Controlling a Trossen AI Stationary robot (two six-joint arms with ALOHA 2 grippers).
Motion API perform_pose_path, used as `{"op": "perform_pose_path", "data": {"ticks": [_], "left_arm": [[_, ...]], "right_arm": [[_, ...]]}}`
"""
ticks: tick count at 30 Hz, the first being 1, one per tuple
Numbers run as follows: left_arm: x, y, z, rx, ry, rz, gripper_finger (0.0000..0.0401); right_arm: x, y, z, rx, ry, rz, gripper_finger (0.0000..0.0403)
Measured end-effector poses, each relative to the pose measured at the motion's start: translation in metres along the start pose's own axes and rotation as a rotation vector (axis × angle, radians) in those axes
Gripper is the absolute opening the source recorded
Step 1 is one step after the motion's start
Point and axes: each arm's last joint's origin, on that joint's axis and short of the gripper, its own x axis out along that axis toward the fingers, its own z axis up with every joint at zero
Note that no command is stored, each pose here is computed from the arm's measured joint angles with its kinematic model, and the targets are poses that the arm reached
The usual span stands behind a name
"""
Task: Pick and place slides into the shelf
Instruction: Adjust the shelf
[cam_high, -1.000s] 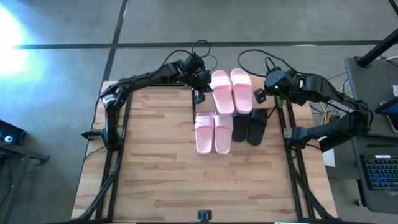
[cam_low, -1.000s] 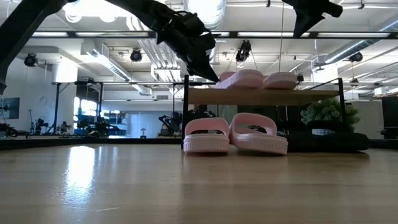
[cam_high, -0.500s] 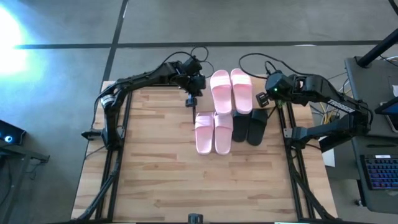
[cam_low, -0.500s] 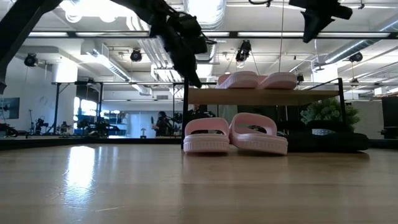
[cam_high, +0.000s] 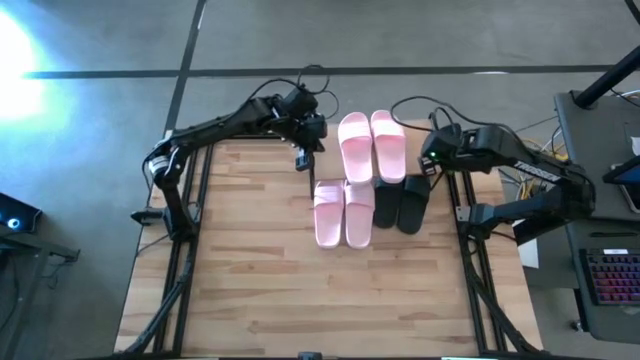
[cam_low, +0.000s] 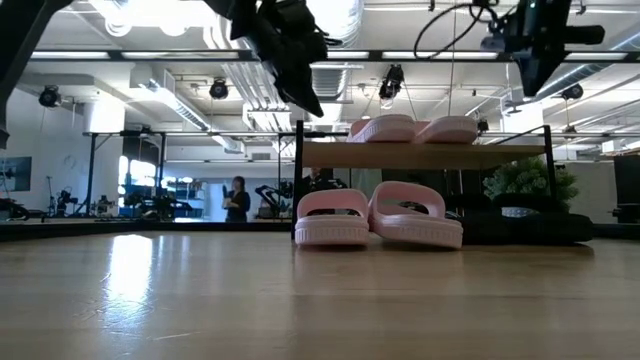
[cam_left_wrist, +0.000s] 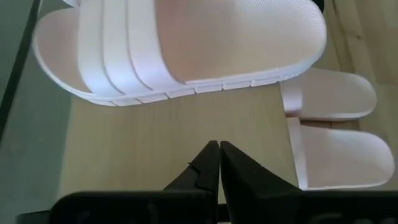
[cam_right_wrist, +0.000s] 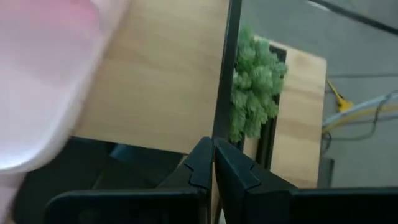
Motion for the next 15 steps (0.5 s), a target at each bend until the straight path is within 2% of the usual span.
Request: {"op": "perform_pose_path", "data": {"ticks": [15], "left_arm": [[0.027,-0.004,-0.02,-0.02,0.072,-0.048,0.0]], "right_arm": [[0.048,0.017,-0.006,-0.084,0.125,-0.088,0.0009]]}}
